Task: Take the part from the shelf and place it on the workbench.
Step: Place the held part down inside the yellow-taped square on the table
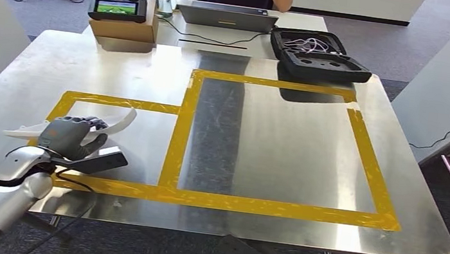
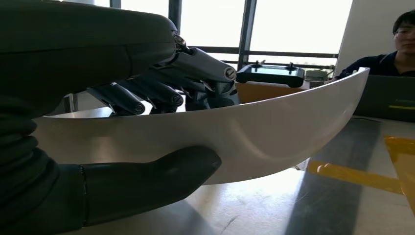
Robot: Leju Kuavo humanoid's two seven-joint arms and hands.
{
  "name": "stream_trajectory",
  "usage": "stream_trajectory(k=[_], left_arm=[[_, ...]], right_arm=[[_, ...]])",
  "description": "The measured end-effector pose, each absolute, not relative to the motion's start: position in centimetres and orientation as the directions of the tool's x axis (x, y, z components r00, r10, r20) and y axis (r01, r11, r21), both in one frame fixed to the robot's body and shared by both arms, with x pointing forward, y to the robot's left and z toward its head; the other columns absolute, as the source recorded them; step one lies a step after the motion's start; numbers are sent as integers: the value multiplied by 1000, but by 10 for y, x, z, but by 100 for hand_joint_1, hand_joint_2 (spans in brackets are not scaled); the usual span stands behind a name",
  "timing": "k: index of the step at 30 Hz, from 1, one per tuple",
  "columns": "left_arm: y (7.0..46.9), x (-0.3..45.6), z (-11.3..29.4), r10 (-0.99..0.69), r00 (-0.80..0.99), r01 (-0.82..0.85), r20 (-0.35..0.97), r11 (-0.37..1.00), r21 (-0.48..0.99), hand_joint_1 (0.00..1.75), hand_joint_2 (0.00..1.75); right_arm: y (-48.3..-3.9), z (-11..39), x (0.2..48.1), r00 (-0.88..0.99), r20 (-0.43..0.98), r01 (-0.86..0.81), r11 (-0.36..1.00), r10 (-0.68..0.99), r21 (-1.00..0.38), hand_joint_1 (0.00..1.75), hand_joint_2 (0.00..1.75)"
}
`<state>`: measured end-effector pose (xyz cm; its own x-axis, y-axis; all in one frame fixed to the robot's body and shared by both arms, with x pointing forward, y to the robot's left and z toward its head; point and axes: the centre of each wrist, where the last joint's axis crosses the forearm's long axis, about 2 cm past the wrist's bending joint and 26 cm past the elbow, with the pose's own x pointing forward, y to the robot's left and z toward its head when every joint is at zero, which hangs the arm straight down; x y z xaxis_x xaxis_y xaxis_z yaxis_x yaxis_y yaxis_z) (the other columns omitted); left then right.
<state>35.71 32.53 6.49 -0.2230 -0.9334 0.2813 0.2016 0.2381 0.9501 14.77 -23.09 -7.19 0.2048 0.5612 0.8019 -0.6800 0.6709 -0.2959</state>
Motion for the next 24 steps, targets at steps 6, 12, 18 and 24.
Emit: stream_trajectory(k=[6,12,18,24], left_arm=[[323,359,67,-933,-232,179,276,238,955,0,87],[322,359,67,-934,-231,168,272,238,957,0,0],[322,359,67,-934,-233,160,270,237,958,0,0],[320,359,70,-930,-245,143,273,244,959,0,0]], right_arm=[[-231,-72,147,203,802,-680,670,562,-298,0,0],[-230,-72,146,199,803,-680,669,562,-300,0,0],[-229,-73,145,200,803,-682,668,562,-298,0,0],[-229,-73,145,200,804,-683,668,560,-295,0,0]])
